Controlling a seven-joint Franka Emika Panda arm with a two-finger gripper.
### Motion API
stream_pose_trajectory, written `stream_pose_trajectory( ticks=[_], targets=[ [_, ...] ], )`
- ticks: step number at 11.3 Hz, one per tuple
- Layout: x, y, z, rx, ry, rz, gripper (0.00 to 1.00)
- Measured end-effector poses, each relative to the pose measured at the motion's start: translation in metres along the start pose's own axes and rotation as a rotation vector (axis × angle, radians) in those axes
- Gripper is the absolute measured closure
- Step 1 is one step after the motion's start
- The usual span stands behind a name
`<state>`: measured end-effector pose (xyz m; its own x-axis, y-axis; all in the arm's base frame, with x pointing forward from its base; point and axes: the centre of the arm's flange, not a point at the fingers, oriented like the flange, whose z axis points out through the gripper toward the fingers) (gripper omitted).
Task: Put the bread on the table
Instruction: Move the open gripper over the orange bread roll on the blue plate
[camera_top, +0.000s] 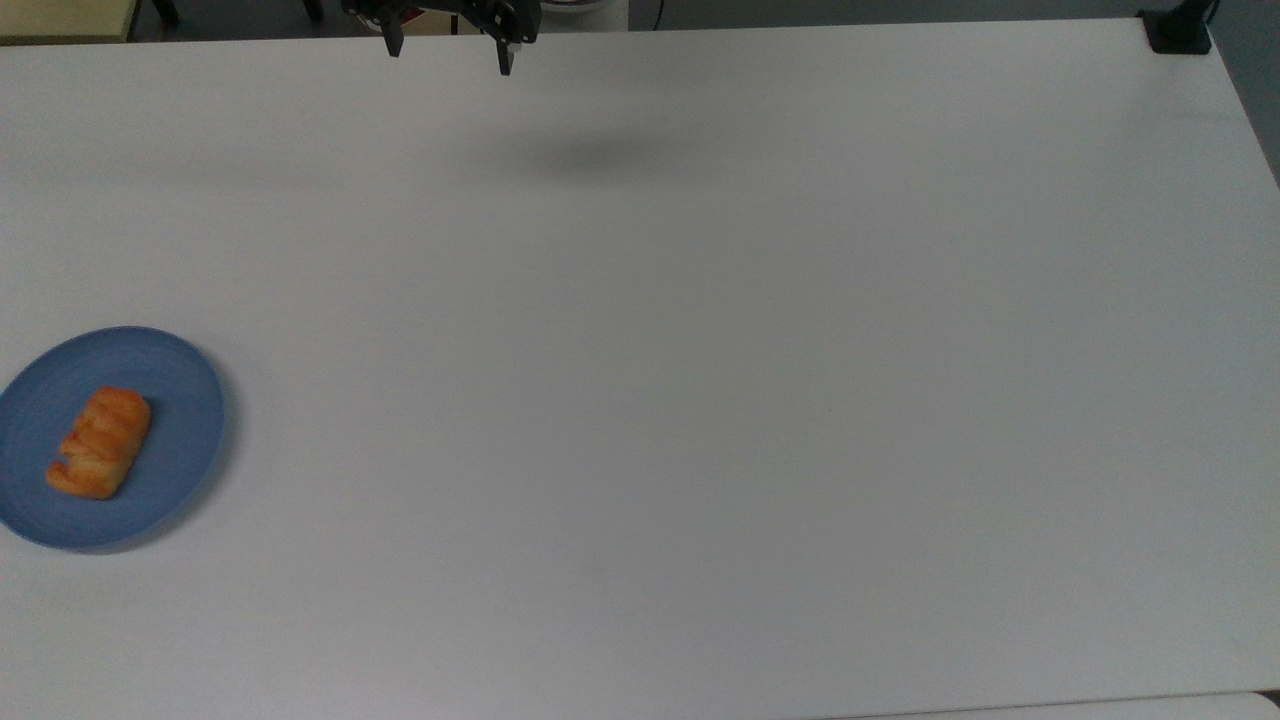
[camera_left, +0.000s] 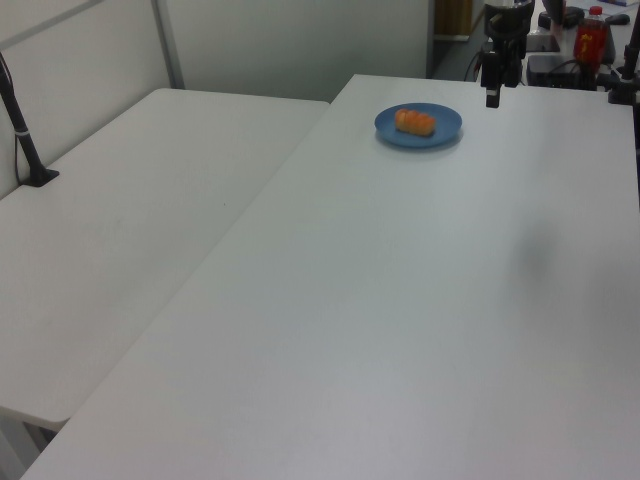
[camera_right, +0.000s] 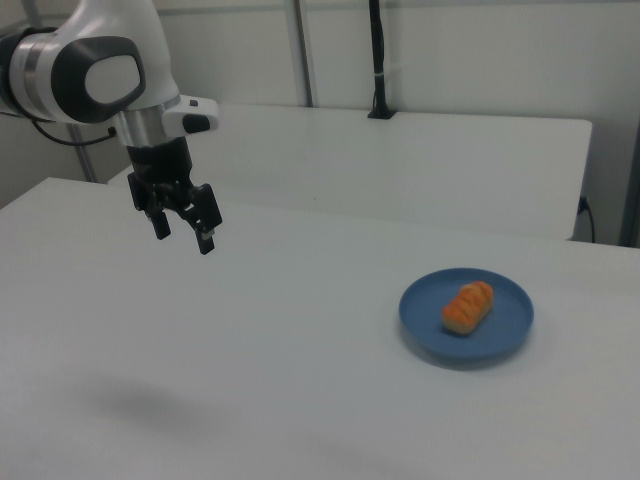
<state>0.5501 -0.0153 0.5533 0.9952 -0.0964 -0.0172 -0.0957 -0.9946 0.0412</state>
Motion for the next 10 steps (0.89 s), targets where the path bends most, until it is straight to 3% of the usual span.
stream_pose_trajectory(
  ticks=[10],
  targets=[
    [0.008, 0.029, -0.008, 0.000, 0.018, 0.033, 0.00]
  ],
)
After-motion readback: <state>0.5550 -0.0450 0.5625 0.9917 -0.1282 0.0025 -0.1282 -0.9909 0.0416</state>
